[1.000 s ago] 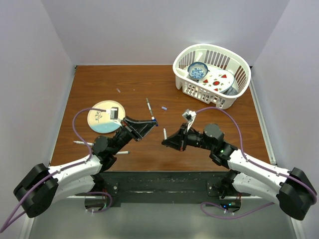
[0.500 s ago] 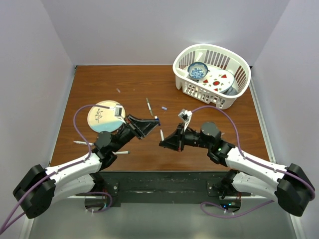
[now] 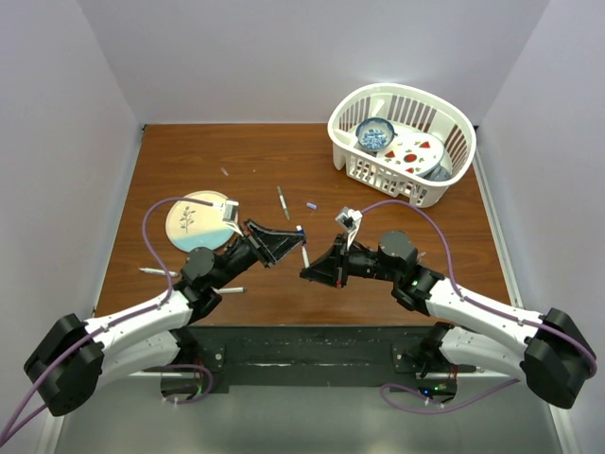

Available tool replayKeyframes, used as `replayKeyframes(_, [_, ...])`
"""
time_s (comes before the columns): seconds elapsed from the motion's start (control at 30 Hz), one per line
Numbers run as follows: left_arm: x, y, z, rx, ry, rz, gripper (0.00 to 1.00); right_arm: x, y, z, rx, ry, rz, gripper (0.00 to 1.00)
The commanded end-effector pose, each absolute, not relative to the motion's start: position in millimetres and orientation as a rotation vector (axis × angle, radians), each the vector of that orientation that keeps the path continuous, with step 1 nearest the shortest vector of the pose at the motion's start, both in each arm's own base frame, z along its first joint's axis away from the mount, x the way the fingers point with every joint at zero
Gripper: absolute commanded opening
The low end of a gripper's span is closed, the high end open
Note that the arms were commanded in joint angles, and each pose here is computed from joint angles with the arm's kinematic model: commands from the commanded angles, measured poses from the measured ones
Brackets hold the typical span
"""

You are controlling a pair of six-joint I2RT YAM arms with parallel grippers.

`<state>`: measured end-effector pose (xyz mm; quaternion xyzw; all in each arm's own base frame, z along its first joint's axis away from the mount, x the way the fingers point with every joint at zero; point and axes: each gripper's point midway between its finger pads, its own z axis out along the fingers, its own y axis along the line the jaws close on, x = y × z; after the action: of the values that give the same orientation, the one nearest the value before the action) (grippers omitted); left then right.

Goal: Insert the pens into the pen caps

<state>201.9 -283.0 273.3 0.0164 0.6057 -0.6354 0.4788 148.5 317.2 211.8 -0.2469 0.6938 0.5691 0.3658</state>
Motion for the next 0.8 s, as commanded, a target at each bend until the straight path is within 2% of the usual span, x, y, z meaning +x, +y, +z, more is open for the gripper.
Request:
replayKeyframes(0.0, [200,-282,299,0.088,1.402,-1.538,0.0,151,322,237,-0.659,1.691,1.467,0.0])
replayKeyframes(0.4, [200,-277,313,0.089,1.385,-1.51,0.0,150,322,223,-0.663,1.733,1.455,0.0])
replayKeyframes(0.77, [202,-277,301,0.09,1.421,-1.483,0.0,151,320,225,-0.653,1.729,1.446,0.0])
